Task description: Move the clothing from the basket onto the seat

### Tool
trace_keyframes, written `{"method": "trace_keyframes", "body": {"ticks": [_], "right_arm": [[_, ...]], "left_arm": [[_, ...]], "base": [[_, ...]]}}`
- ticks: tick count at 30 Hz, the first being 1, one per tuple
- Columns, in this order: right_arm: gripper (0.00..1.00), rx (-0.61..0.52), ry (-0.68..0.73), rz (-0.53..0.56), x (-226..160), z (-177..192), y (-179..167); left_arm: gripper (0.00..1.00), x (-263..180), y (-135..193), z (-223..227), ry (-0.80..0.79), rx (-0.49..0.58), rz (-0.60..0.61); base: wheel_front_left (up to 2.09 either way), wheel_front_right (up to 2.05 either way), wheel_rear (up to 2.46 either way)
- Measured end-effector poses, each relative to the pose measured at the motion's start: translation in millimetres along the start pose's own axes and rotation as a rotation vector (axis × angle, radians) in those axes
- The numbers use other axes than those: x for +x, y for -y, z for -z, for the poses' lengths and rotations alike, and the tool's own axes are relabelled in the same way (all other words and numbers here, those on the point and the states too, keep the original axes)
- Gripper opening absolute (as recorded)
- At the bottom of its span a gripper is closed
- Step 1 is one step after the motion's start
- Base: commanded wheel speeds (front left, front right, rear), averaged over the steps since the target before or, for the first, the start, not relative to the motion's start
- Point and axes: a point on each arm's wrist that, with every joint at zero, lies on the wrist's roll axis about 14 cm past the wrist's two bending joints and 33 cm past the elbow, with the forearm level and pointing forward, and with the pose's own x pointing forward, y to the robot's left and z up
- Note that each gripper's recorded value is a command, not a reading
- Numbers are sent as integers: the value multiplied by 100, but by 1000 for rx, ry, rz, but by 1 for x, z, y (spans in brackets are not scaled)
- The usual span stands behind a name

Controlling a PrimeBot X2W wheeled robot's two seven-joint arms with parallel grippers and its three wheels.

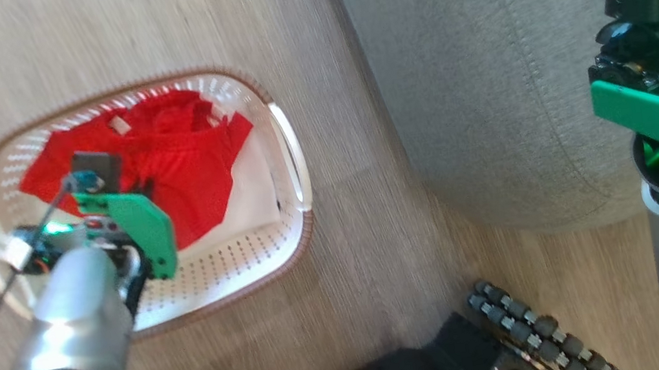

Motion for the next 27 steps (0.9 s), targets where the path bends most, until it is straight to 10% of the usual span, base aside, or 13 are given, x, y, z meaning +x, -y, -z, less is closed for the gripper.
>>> {"method": "trace_keyframes", "body": {"ticks": [27], "right_arm": [[100,114,74,-26,-65,-105,-23]], "left_arm": [[0,-190,56,-116,643,-35,-7]], "base": [[0,0,0]]}}
